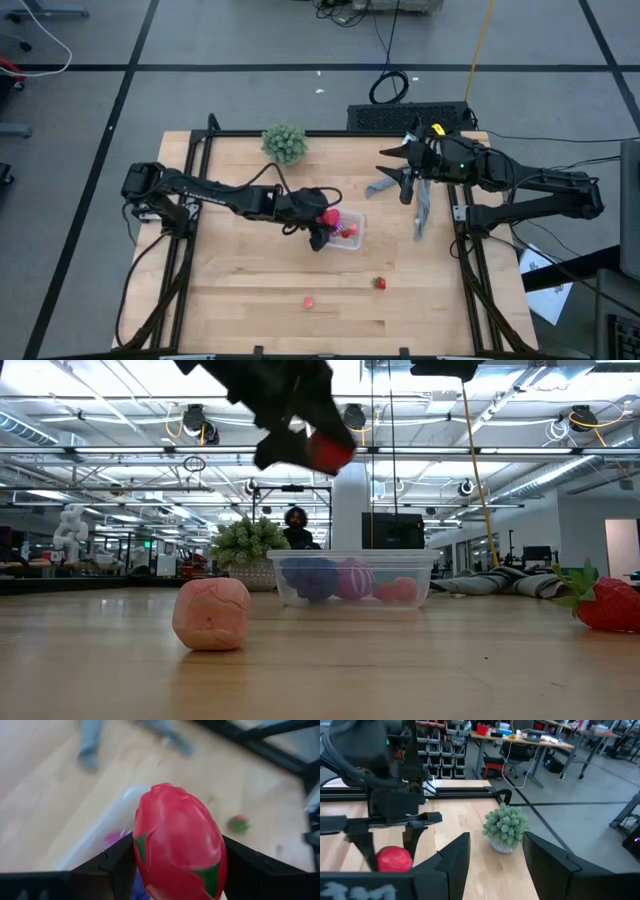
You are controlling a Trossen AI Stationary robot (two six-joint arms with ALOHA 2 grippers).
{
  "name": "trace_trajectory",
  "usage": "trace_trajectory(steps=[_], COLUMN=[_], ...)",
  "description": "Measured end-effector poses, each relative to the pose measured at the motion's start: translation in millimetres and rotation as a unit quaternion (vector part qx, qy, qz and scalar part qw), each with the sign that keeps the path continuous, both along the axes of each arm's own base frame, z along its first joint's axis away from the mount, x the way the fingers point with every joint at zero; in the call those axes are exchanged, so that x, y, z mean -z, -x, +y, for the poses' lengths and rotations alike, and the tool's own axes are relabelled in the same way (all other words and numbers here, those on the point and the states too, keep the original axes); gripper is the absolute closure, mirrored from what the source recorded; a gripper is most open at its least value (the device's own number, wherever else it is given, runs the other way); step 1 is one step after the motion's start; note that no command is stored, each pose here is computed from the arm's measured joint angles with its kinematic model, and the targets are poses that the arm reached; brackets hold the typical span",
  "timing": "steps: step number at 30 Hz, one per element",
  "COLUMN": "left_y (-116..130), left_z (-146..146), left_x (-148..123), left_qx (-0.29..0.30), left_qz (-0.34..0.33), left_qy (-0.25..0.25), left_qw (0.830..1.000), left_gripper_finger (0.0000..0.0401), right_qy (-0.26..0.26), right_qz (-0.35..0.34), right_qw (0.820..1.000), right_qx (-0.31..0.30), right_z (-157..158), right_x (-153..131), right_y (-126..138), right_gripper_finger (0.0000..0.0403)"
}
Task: Pick and placing Produce into tupperware
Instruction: Put the dragon fruit into the transparent container
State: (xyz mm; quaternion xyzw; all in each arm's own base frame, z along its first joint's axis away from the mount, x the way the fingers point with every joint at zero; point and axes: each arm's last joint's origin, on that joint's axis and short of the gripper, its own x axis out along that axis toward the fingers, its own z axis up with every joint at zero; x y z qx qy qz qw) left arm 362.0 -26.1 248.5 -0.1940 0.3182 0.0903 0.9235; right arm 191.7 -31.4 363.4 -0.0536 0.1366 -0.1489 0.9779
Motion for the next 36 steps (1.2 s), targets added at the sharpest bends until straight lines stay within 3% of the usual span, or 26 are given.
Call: trace_trajectory(steps=[8, 13, 18, 23, 29, 36], left_y=[-14.1, -30.4, -51.4, -64.1, -74.6, -77.2], left_z=[12.8, 12.7, 12.6, 12.3, 9.0, 8.9], left_x=[-36.2, -47.8, -30.2, 5.0, 38.2, 47.2], left_qx=[0.026, 0.047, 0.057, 0.054, 0.064, 0.067], left_qz=[-0.055, -0.038, 0.041, 0.116, 0.151, 0.16], left_qy=[-0.059, -0.093, -0.115, -0.114, -0.099, -0.096], left_qw=[0.996, 0.994, 0.991, 0.985, 0.981, 0.98], left_gripper_finger=[0.0169, 0.0169, 0.0169, 0.0169, 0.0169, 0.0169], right_qy=[0.014, 0.032, 0.045, 0.055, 0.06, 0.059], right_qz=[-0.031, -0.06, -0.089, -0.1, -0.105, -0.1], right_qw=[0.999, 0.998, 0.995, 0.992, 0.991, 0.992], right_qx=[-0.001, 0.0, 0.026, 0.053, 0.053, 0.051], right_z=[0.8, 1.6, 1.5, 1.2, 1.9, 1.5], right_x=[-8.6, -17.3, -25.6, -30.1, -32.0, -30.6], right_y=[6.4, 14.6, 25.5, 35.7, 40.1, 37.0], right_gripper_finger=[0.0229, 0.0229, 0.0229, 0.0229, 0.0229, 0.0229])
